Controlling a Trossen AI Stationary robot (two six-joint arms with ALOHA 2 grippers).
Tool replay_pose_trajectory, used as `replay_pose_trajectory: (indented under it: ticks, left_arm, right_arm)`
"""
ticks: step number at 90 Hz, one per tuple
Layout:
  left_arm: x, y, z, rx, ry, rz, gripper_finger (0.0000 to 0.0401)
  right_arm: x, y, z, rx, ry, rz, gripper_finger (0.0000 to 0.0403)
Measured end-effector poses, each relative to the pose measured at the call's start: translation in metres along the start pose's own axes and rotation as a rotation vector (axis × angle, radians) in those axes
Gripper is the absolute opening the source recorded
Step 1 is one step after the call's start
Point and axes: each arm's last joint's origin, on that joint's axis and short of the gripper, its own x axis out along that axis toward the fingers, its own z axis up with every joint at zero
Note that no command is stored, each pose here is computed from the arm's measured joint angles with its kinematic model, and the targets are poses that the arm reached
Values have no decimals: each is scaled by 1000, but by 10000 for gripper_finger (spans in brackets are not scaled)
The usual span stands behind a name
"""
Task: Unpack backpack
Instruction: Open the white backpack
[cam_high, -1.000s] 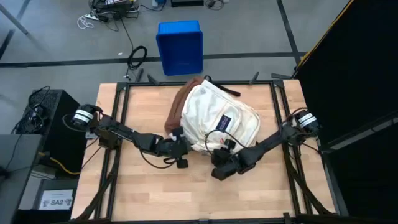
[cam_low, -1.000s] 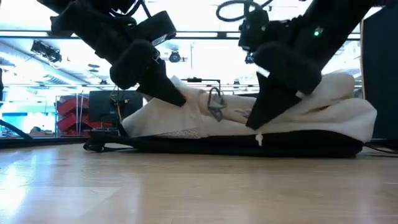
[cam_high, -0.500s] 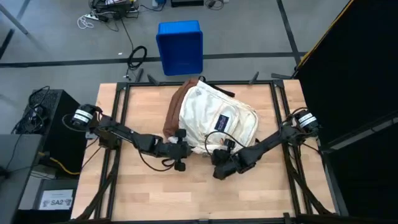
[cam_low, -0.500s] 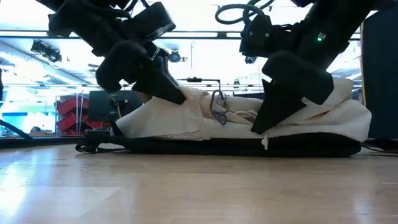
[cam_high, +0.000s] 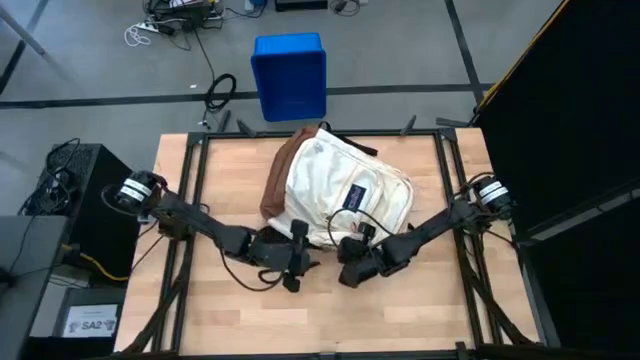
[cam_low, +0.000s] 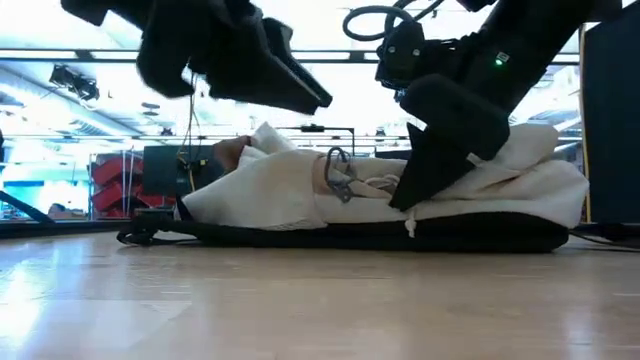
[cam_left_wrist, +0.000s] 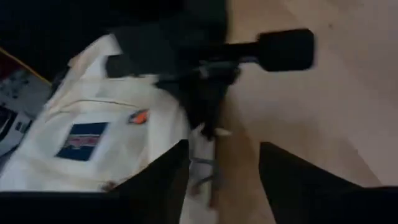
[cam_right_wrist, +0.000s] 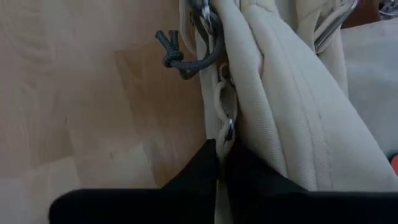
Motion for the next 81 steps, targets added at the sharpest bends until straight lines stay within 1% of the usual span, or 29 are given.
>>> replay_pose_trajectory:
  ticks: [6,16,24,33,47,53,58,71,74,81]
  left_arm:
    - [10,-4,-7,11,31,41,181]
    - [28,-9,-19,38,60,157,183]
    - [40,-11,-26,71,67,234,183]
    - [51,-13,-34,97,69,250,184]
    - [56,-15,-41,161,102,245,177]
    - [56,-15,-42,169,114,243,160]
    - [56,-15,-42,170,119,252,133]
    - [56,-15,-43,168,136,270,27]
    - [56,-15,-44,162,139,271,18]
    - [54,-17,-45,177,161,266,15]
  right_arm:
    - [0,0,1,5,-7,4,0]
    - [1,1,3,9,-14,22,0]
    - [1,2,4,-6,6,74,0]
    - [1,4,4,-29,26,114,3]
    - [1,5,4,-35,19,126,1]
    - [0,5,4,-34,19,129,1]
    - [0,6,4,-35,19,131,1]
    - [-2,8,2,-23,23,135,0]
    - [-3,9,0,-13,33,141,0]
    - [-6,13,-2,22,65,170,0]
